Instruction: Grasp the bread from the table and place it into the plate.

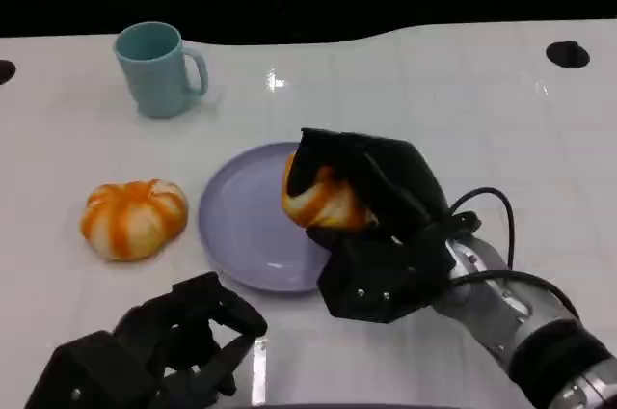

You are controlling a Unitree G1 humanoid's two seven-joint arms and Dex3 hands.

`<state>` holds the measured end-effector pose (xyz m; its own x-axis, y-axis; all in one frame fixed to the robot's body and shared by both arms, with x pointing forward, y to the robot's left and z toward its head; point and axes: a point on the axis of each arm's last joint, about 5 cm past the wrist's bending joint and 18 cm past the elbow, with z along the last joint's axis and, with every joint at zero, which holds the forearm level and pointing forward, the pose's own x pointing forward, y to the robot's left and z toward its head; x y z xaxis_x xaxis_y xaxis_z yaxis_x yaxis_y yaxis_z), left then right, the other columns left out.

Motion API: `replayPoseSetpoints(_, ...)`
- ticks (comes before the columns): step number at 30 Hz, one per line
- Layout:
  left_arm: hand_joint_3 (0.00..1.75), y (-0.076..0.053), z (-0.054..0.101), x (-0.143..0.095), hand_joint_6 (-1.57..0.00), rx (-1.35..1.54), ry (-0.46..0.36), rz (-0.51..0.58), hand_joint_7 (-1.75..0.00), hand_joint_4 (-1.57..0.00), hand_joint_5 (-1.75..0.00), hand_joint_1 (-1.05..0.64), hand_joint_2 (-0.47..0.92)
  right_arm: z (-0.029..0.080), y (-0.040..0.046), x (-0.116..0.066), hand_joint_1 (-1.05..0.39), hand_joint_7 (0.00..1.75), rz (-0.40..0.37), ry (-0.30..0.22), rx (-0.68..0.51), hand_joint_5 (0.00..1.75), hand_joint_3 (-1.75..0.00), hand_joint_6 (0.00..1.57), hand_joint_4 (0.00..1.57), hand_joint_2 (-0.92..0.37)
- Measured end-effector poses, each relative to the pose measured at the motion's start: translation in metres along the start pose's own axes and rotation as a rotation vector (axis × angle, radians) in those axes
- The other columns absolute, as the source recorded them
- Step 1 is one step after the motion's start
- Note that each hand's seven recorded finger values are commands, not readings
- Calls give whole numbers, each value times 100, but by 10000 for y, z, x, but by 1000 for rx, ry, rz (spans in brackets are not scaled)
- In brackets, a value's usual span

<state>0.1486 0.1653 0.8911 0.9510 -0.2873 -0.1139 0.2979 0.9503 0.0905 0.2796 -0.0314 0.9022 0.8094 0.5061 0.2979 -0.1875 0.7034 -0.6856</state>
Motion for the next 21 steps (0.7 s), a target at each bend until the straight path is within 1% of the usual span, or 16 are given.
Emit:
replayPoseSetpoints(1,46,1,-3,0,-62,1,-3,0,-134,-70,-175,-40,92,3,11,14,-15,106,13,6,0,163,-101,79,81,-44)
replayPoseSetpoints(2,46,2,-10,-1,-62,2,-4,0,-134,-71,-175,-40,92,8,13,36,-18,82,32,17,-1,145,-88,81,77,-49)
replayPoseSetpoints(3,46,2,-14,-1,-61,2,-4,0,-133,-69,-175,-39,92,15,15,61,-22,57,54,32,-2,121,-73,79,67,-57)
replayPoseSetpoints(4,46,2,-16,-1,-61,2,-3,0,-133,-68,-175,-39,92,23,16,80,-25,43,76,43,-3,103,-63,78,63,-63)
replayPoseSetpoints(5,46,3,-16,-1,-61,3,-3,0,-133,-67,-175,-39,92,30,16,97,-27,30,105,51,-15,85,-55,73,56,-68)
replayPoseSetpoints(6,46,4,-16,-2,-60,4,-2,-1,-133,-67,-175,-39,92,35,13,110,-33,15,133,56,-27,60,-41,62,42,-78)
replayPoseSetpoints(7,46,7,-16,-3,-60,6,-1,-1,-133,-67,-175,-39,92,37,10,119,-35,9,164,61,-41,48,-31,59,39,-84)
replayPoseSetpoints(8,46,11,-15,-5,-60,8,1,-2,-133,-66,-175,-39,92,36,7,124,-39,5,198,68,-56,40,-26,54,33,-88)
replayPoseSetpoints(9,46,14,-15,-6,-60,10,2,-2,-133,-66,-175,-39,92,36,8,124,-48,2,229,73,-72,30,-24,42,18,-90)
replayPoseSetpoints(11,46,17,-13,-7,-60,12,4,-3,-134,-66,-175,-39,92,46,12,127,-58,1,300,73,-113,23,-25,33,6,-92)
replayPoseSetpoints(12,46,17,-12,-7,-60,12,3,-3,-134,-67,-175,-39,92,46,6,128,-63,0,330,75,-134,17,-27,28,2,-92)
replayPoseSetpoints(14,47,18,-12,-7,-60,13,3,-3,-134,-67,-175,-39,92,51,-18,136,-67,0,378,81,-164,13,-28,25,1,-92)
replayPoseSetpoints(16,47,18,-12,-7,-61,13,4,-3,-135,-67,-175,-39,92,53,-54,145,-69,0,411,87,-186,12,-29,24,0,-92)
replayPoseSetpoints(19,47,16,-12,-7,-60,14,3,-4,-135,-67,-175,-39,92,70,-122,149,-69,0,426,69,-205,15,-31,24,1,-92)
replayPoseSetpoints(21,47,15,-10,-5,-60,15,1,-4,-135,-67,-175,-40,92,88,-147,141,-68,1,426,56,-206,17,-32,25,4,-92)
